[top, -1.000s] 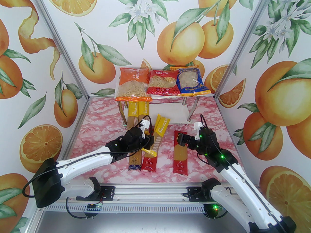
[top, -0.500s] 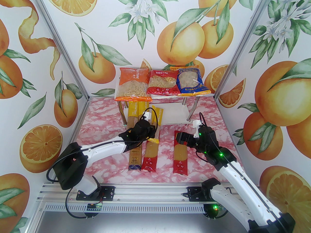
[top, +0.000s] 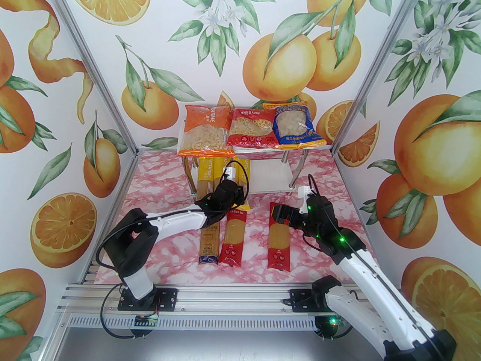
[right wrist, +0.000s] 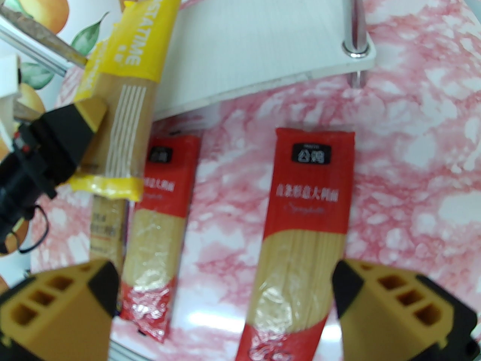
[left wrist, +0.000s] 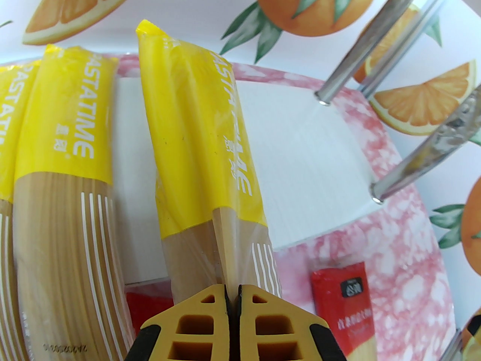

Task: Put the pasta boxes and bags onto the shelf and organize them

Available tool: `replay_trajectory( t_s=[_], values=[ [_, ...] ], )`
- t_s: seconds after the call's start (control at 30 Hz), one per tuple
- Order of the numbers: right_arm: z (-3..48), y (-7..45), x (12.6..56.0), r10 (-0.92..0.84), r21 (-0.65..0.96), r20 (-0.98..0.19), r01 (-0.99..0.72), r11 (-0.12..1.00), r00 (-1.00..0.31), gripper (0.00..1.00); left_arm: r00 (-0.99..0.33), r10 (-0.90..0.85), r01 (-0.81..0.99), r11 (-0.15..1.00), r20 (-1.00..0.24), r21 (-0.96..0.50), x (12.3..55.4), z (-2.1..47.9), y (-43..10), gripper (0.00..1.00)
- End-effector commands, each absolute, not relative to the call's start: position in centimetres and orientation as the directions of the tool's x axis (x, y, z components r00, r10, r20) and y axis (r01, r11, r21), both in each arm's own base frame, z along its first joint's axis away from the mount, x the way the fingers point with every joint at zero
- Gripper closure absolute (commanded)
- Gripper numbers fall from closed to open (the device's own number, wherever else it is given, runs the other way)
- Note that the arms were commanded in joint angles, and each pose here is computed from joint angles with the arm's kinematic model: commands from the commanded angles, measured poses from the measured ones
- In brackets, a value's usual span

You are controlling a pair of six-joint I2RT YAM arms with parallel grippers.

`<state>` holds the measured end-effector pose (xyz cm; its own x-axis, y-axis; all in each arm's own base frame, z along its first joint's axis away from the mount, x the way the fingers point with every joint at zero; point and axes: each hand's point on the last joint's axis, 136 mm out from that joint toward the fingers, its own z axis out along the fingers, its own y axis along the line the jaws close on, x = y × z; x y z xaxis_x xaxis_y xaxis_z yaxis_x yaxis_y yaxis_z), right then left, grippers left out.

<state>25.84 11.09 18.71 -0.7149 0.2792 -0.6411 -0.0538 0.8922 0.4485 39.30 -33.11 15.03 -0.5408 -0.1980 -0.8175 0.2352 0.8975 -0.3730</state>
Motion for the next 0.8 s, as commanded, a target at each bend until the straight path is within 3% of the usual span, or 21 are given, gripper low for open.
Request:
replay_trajectory(
  t_s=[0.0, 0.77],
  values=[
    [20.0, 11.6, 26.1, 0.272, 0.458, -0.663, -0.091, 0.884, -0.698, 0.00, -0.346, -0.410, 0.273, 0.817, -0.844, -0.509, 42.2, 23.7, -34.2, 1.00],
    [19.4, 11.3, 25.9, 0.254, 0.437, -0.654, -0.082, 0.896, -0.712, 0.00, -0.361, -0.441, 0.104, 0.856, -0.822, -0.506, 45.1, 17.8, -32.0, 1.00]
  ],
)
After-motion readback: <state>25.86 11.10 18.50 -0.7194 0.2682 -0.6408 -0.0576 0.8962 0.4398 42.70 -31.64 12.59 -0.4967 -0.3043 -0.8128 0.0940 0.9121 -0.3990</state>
